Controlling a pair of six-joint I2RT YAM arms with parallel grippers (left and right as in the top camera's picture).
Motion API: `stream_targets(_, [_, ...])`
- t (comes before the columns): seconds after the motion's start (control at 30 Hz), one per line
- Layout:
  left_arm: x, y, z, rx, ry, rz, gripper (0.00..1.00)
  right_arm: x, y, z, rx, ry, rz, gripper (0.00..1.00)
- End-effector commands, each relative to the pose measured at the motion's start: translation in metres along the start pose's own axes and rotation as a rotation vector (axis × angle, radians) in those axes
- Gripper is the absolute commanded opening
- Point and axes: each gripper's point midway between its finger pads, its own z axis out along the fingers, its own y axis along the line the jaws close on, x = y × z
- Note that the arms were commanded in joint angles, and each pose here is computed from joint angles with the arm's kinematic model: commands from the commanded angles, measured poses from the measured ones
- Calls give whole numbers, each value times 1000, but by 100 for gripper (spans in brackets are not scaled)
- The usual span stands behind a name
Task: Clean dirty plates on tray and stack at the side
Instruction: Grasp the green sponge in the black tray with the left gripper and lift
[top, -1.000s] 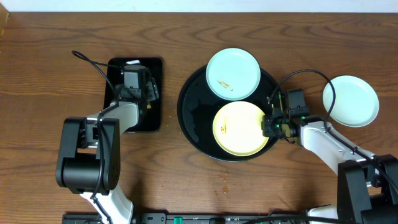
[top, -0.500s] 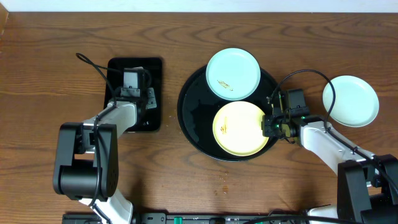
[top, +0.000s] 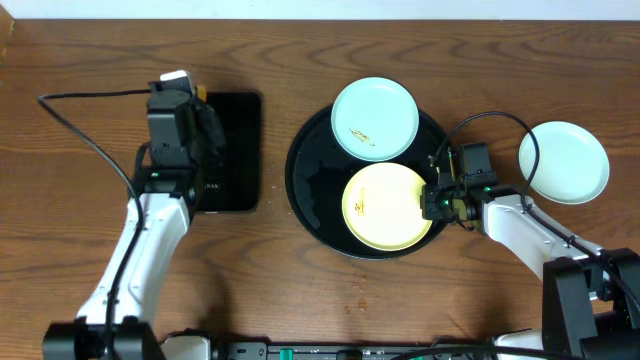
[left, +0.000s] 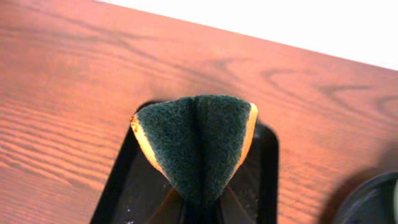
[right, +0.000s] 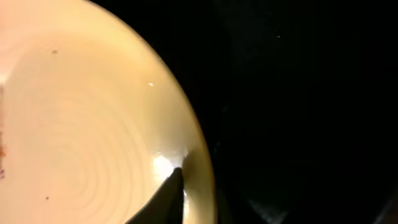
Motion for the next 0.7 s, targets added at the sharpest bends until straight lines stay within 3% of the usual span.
stream_targets(0.0, [-6,3,-2,-9,-11,10,8,14,-5,9,25,47,7,24])
stream_targets(0.1, [-6,3,-1,-10,-8,10,8,14,-5,9,25,47,7,33])
stream_targets(0.3, [0,4,-1,-14,13,12,8,14,-5,9,25,47,7,41])
stream_targets(0.67, [24,8,6,-32,102,22,8,15,-6,9,26,51,8,40])
